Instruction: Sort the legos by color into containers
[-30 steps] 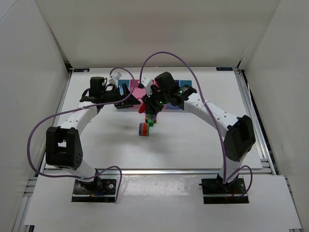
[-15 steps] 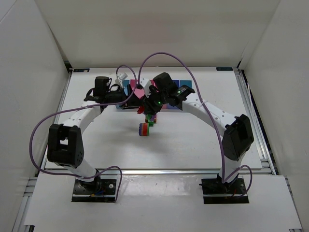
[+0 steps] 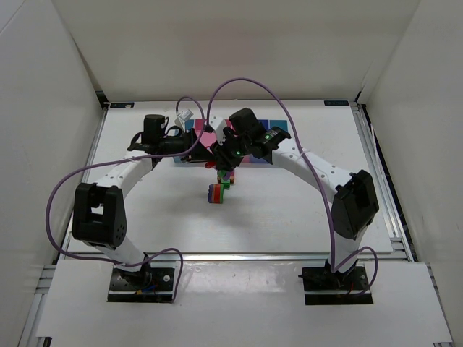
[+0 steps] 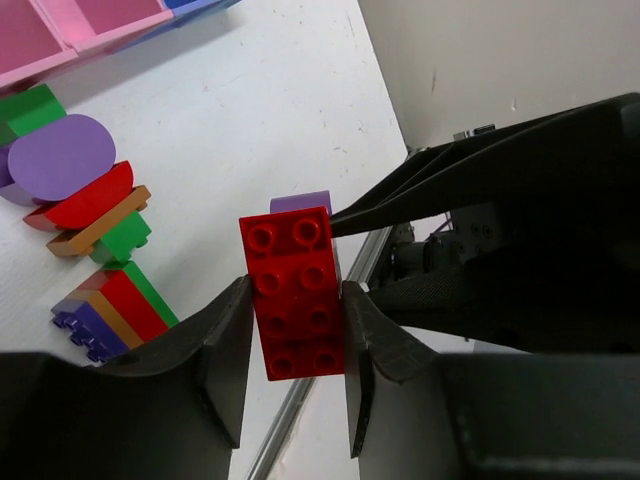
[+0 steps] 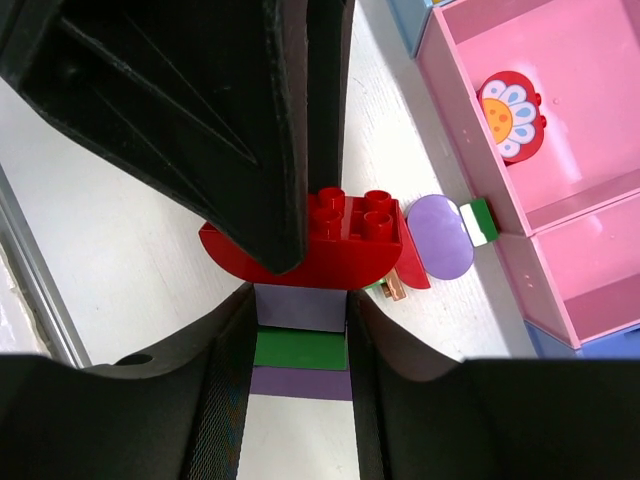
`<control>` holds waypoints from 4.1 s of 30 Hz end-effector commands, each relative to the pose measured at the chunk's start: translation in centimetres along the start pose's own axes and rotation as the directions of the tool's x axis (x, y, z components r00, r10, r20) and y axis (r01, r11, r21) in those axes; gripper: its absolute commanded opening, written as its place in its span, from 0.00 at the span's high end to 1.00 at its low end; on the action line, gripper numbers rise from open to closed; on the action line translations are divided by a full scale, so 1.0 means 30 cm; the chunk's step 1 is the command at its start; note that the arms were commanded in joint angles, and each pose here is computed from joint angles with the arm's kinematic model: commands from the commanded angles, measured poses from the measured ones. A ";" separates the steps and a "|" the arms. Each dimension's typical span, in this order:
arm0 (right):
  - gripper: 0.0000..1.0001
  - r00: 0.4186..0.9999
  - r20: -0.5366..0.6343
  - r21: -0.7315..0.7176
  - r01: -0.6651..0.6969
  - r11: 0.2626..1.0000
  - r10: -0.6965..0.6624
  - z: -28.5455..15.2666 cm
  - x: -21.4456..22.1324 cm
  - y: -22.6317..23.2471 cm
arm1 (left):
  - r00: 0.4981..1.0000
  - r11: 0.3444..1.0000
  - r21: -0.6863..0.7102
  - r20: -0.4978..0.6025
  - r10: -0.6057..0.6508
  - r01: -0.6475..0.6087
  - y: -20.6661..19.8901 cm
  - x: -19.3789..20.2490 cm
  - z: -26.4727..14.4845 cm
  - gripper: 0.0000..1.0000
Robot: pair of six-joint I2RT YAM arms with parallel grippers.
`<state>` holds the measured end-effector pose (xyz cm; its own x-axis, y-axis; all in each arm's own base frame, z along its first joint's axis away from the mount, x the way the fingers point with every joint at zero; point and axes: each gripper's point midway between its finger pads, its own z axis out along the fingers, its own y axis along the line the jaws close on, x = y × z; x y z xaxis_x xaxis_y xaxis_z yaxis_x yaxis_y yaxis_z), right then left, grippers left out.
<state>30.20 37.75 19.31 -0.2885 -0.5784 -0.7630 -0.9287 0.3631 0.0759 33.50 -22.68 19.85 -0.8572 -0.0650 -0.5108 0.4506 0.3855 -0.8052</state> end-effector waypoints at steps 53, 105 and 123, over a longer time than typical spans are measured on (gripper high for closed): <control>1.00 0.998 0.009 0.256 -0.055 0.965 0.054 -0.178 0.110 -0.235 | 0.950 0.781 -0.602 0.112 0.291 -0.168 0.278 -0.396 -0.044 0.88; 0.38 0.978 -0.025 0.391 -0.180 0.902 0.206 -0.052 0.260 -0.775 | 0.949 0.955 -0.252 0.233 0.214 -0.154 0.062 -0.460 -0.155 0.01; 0.38 0.980 -0.120 0.268 -0.121 0.956 0.158 -0.405 0.460 -0.252 | 0.936 0.929 -0.313 0.219 0.275 -0.199 0.045 -0.364 -0.204 0.01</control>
<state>34.59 19.21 19.01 -0.3986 -0.5456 -0.7372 -0.7577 0.6488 -0.0704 42.85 -16.16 23.90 -0.6825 -0.1681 -0.7113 0.4676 0.6476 -0.6017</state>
